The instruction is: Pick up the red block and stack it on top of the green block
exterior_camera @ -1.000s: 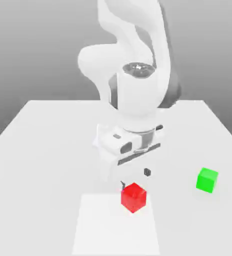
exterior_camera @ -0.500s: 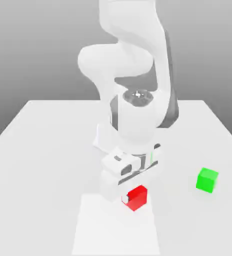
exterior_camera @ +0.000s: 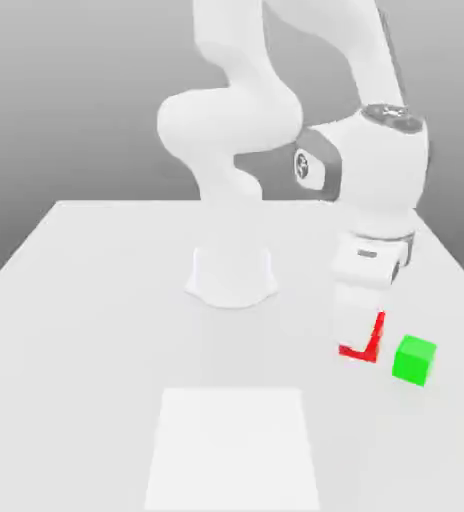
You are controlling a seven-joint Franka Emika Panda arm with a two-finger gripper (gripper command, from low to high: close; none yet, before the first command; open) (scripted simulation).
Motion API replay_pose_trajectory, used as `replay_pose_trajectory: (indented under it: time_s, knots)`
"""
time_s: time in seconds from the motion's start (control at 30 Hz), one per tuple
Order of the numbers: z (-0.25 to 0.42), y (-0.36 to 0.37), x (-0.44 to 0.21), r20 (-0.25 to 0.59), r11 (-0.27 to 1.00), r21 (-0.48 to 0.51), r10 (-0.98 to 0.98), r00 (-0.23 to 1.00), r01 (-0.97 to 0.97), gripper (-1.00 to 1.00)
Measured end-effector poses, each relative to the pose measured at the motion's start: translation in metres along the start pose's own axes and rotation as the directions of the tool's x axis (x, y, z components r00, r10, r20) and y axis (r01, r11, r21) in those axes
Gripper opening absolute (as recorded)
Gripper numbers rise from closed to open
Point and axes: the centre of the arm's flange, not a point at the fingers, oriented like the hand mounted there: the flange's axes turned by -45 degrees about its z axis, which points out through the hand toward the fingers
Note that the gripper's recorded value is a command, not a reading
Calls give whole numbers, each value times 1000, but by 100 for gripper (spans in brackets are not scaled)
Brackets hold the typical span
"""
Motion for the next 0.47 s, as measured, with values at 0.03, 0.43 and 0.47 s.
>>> replay_pose_trajectory:
  time_s: [0.03,0.43,0.47]
  knots:
    - [-2,-12,12,0,998,0,-61,998,61,-100]
    - [51,-59,51,5,964,0,-267,964,267,100]
    - [51,-59,51,5,964,0,-267,964,267,100]
